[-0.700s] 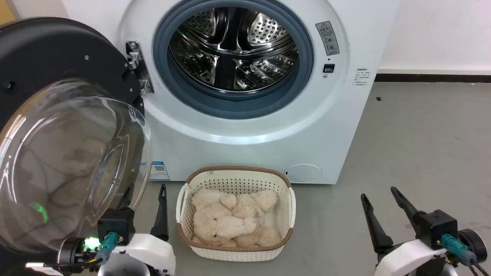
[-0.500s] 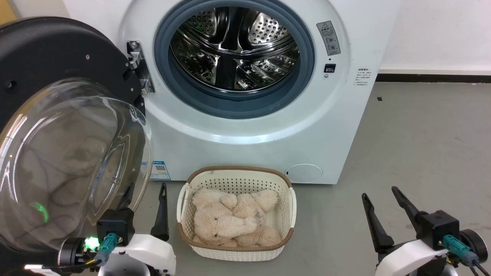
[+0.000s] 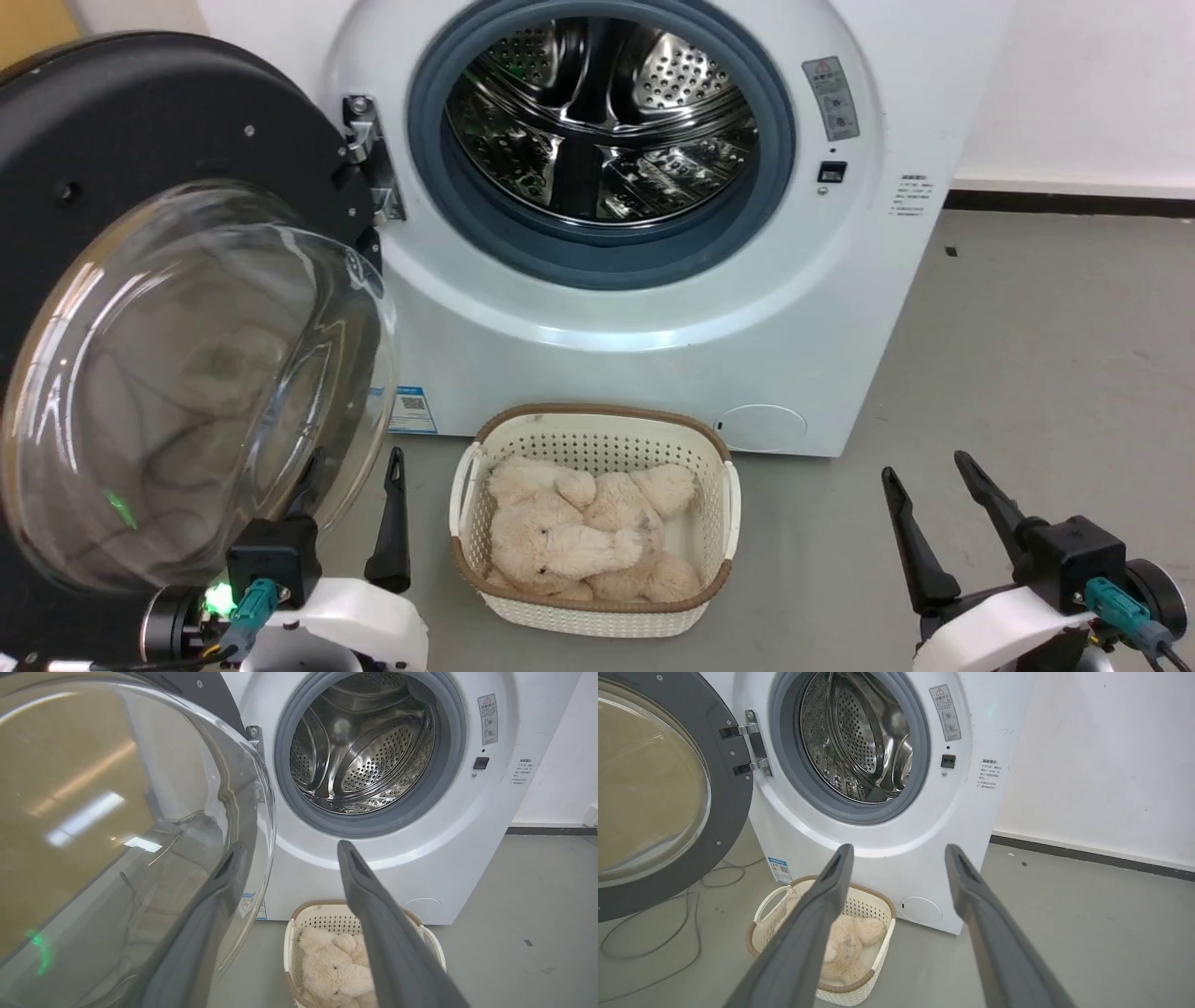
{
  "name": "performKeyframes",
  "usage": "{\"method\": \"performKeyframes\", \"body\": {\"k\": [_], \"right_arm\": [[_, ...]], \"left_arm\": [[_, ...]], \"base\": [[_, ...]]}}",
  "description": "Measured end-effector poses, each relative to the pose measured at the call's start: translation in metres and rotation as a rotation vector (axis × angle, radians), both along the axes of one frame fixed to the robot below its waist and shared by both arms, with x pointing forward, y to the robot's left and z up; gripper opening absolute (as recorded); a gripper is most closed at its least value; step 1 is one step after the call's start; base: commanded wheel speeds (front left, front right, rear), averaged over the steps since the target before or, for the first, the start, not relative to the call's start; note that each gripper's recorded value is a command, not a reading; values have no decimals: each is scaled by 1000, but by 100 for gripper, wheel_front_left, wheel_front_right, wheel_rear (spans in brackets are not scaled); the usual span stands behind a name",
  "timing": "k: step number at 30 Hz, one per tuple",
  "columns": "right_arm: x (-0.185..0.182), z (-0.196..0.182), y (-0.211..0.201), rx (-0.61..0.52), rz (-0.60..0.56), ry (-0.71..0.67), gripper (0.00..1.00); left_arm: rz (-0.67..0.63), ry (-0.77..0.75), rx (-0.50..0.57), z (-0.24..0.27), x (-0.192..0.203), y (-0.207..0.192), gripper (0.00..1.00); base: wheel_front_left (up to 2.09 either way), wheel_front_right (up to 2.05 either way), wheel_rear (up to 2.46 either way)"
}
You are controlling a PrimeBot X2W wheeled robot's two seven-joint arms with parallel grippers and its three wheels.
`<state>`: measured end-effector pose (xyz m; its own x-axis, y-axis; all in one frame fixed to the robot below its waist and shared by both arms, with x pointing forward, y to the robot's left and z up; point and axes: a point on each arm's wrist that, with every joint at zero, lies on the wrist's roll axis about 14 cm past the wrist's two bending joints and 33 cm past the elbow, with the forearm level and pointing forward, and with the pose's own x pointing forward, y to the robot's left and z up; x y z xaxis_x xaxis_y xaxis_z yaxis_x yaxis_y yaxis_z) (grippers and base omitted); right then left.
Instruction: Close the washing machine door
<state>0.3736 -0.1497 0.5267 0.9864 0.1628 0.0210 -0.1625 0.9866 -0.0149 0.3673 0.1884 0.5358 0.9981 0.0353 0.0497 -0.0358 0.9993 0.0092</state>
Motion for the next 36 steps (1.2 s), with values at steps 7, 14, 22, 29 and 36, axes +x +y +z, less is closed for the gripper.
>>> {"method": "performKeyframes", "body": {"k": [7, 14, 22, 29, 36], "right_arm": [[3, 2, 13, 7, 38, -14, 100], [4, 0, 31, 31, 93, -12, 100], [7, -1, 54, 41, 158, -16, 100], [8, -2, 73, 51, 216, -17, 100], [7, -7, 95, 53, 280, -8, 100]], "left_arm": [[32, -5, -11, -1, -9, 10, 100], [78, -10, -24, -3, -23, 25, 100], [130, -28, -32, -1, -36, 40, 100], [183, -40, -36, -1, -51, 56, 100], [238, -60, -55, 1, -63, 70, 100]], "base": [[0, 0, 0], [0, 0, 0], [0, 0, 0], [0, 0, 0], [0, 0, 0]]}}
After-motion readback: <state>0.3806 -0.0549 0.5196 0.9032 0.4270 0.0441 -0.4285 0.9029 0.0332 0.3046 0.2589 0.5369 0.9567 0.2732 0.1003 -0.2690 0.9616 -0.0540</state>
